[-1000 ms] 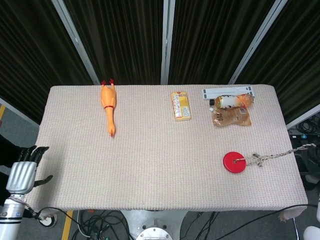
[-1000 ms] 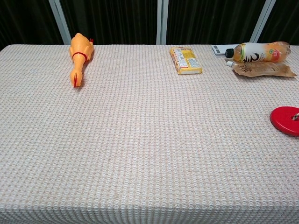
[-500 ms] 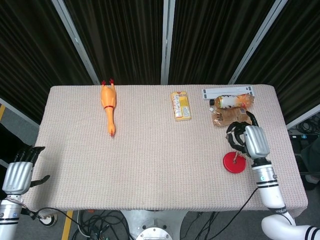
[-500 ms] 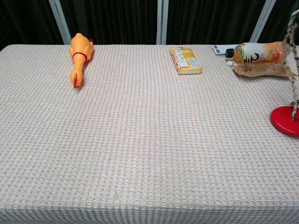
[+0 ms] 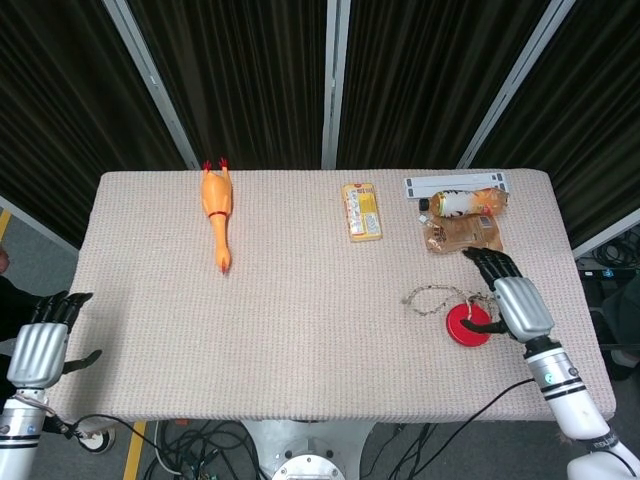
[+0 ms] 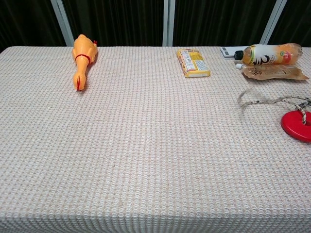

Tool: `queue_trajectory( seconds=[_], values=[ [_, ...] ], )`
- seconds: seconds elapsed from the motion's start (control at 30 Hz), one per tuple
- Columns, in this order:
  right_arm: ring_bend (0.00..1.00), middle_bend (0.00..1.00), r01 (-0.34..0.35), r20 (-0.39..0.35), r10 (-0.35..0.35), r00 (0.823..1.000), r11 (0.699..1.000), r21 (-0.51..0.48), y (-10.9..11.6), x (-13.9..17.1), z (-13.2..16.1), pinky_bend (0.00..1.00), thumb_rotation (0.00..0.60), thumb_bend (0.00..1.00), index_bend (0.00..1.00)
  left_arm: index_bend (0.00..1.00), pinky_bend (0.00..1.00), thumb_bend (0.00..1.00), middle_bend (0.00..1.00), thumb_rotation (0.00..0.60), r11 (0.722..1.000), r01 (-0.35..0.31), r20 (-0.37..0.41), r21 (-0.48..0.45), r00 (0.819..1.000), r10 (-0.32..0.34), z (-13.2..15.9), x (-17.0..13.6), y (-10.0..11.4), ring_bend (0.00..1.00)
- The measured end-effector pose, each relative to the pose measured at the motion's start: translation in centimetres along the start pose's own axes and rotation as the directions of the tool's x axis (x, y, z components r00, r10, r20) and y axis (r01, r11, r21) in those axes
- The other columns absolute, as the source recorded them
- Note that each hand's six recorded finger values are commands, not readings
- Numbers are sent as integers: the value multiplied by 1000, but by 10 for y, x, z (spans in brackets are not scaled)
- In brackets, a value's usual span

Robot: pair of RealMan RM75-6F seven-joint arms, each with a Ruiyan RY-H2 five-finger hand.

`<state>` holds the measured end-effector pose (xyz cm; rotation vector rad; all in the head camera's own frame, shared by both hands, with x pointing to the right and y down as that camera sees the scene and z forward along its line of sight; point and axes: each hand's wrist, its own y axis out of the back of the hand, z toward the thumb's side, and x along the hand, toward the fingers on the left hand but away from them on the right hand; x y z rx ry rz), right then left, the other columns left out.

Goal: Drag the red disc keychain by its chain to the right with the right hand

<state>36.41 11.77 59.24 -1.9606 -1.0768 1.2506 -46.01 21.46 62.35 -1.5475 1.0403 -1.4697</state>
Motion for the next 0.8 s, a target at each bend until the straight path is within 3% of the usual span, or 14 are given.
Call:
queue_trajectory(
  seconds=[0.23, 0.37, 0.63, 0.8],
  values=[
    [0, 0, 127, 47, -128, 991, 992, 27, 17, 38, -30, 0, 600, 0, 0, 172, 144, 21, 173, 600, 1000, -10, 5, 1, 1000, 10, 3, 1, 4, 97],
    [0, 0, 184, 89, -193, 977, 978, 102, 25, 63, -50, 0, 600, 0, 0, 172, 144, 22, 172, 600, 1000, -15, 8, 0, 1000, 15, 6, 2, 6, 96],
    [0, 0, 198, 171, -269, 948, 918, 344, 17, 102, -86, 0, 600, 0, 0, 172, 144, 21, 173, 600, 1000, -21, 10, 3, 1000, 21, 7, 3, 10, 97],
    [0, 0, 181, 193, -263, 945, 915, 361, 6, 109, -91, 0, 600, 0, 0, 172, 144, 21, 173, 600, 1000, -22, 9, 3, 1000, 22, 6, 2, 10, 97]
  ],
)
